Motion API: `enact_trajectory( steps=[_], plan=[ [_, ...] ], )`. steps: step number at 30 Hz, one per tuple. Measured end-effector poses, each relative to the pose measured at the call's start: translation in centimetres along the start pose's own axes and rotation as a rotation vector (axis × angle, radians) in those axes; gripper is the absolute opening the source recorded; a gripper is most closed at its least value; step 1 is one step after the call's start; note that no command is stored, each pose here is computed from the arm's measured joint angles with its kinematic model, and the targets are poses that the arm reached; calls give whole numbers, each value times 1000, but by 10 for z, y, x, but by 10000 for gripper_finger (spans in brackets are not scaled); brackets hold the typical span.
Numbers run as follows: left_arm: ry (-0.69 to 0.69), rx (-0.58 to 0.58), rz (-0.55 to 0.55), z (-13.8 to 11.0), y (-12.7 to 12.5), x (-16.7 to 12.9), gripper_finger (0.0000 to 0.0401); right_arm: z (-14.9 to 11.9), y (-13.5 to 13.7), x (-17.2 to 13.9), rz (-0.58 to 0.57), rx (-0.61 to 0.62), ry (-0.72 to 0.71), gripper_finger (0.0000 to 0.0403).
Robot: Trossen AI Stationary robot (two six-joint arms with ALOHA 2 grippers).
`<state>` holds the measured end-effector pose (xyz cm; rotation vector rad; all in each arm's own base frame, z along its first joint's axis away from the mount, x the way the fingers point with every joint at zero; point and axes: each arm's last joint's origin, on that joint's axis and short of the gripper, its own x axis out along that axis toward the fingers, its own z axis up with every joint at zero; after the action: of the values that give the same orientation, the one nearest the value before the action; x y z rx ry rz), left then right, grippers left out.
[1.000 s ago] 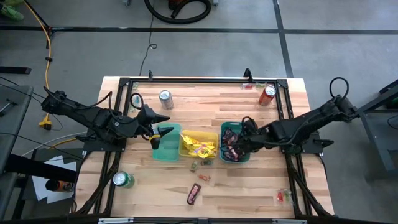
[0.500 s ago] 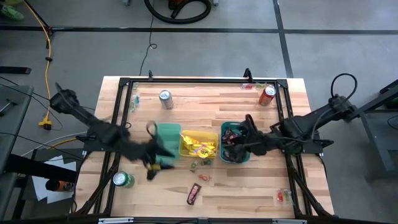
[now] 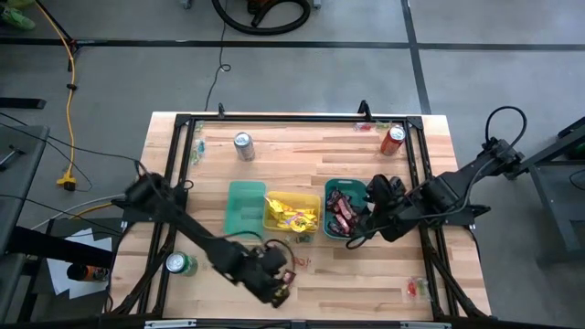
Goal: Sort candy
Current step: Put the brown chocolate bar into the blue bin
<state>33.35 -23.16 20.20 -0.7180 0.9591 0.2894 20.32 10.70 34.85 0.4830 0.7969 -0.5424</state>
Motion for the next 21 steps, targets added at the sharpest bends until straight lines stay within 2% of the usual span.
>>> enact_trajectory(
  steps=[5,12,16,19,21],
  plan=[
    [82,-169,132,6,2,30,225,-5,-2,-2,-13,-85,31,216],
    [146,-334,144,0,2,56,225,-8,-1,-4,-12,-192,37,216],
    [147,-356,134,-5,2,67,219,-8,-2,-4,-14,-204,38,216],
    [136,-369,85,-4,-3,68,176,-8,-2,-4,-14,-221,38,216],
    [99,-364,69,-4,-5,64,112,-8,-2,-3,-14,-228,38,216]
  ],
)
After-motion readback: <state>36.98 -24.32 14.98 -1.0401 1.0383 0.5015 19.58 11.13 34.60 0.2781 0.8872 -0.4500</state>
